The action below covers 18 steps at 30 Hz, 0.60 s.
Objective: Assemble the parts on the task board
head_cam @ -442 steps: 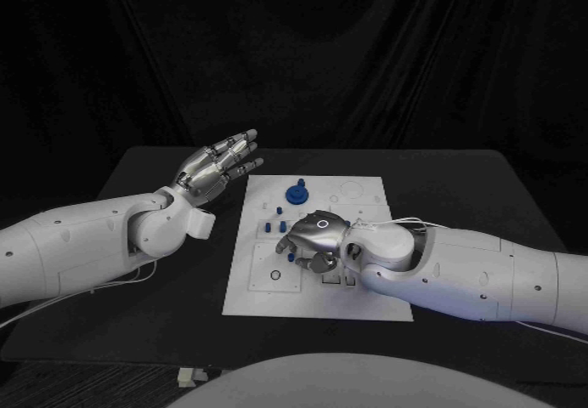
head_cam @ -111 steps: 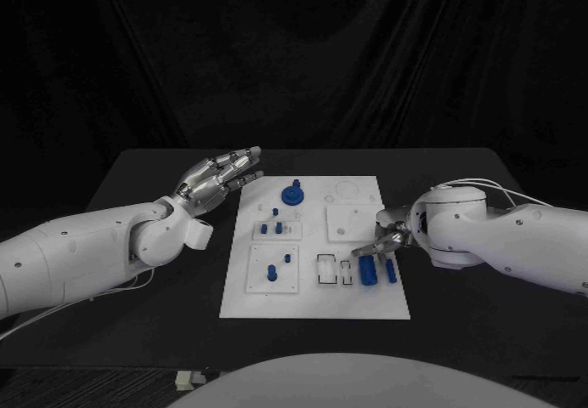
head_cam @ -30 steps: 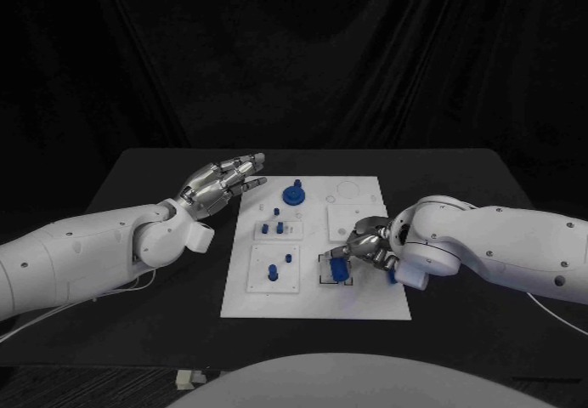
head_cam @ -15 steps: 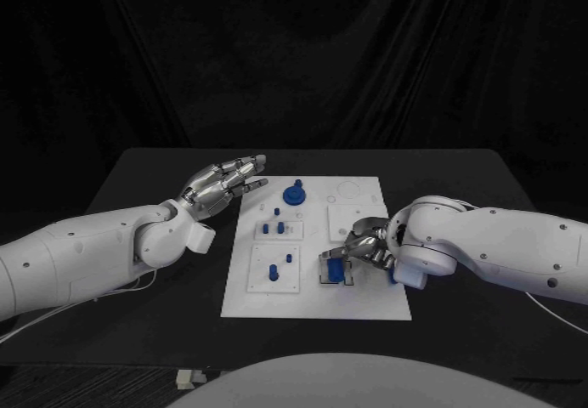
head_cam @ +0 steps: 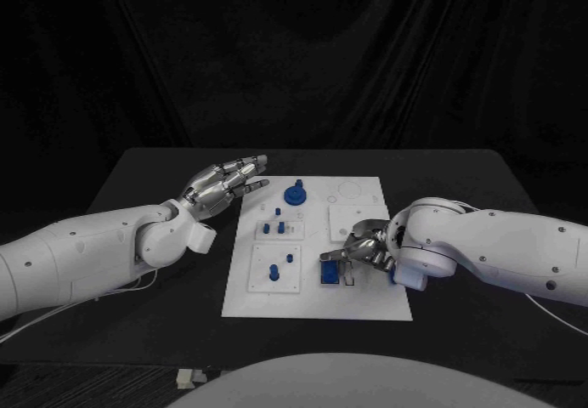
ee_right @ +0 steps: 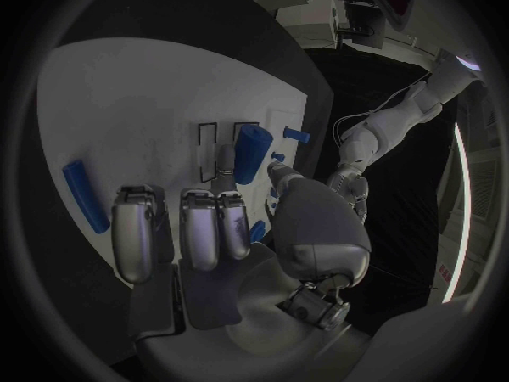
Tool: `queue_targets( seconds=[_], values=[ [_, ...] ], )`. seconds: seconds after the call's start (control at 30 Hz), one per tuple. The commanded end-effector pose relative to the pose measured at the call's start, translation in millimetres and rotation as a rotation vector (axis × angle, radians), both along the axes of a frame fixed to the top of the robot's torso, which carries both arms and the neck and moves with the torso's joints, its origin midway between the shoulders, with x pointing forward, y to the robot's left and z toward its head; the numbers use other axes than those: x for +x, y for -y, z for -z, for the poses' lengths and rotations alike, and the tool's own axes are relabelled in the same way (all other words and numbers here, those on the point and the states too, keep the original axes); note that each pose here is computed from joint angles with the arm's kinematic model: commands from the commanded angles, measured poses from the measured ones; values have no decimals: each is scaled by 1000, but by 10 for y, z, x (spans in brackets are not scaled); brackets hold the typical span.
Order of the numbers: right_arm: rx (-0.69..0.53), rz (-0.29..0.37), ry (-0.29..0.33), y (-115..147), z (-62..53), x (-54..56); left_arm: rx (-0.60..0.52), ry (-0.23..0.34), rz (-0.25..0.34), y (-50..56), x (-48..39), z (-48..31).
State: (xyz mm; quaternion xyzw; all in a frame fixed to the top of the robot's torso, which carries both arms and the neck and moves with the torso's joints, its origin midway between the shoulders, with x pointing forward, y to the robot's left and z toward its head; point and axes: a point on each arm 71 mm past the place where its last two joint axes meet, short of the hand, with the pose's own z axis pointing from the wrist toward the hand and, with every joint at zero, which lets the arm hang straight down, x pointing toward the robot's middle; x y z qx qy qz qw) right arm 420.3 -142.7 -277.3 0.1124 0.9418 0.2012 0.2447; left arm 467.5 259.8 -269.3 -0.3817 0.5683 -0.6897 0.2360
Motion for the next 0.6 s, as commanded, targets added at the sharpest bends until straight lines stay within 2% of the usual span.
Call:
queue_targets(
  seconds=[0.03, 0.4, 0.6],
  values=[
    [-29, -3, -16, 18, 38, -22, -16, 3, 10, 19, -6, -4],
    [-23, 12, -5, 34, 36, -14, -15, 1, 11, 16, -6, -1],
    [14, 45, 34, 69, 5, -2, -14, 0, 10, 9, -6, 0]
  ],
)
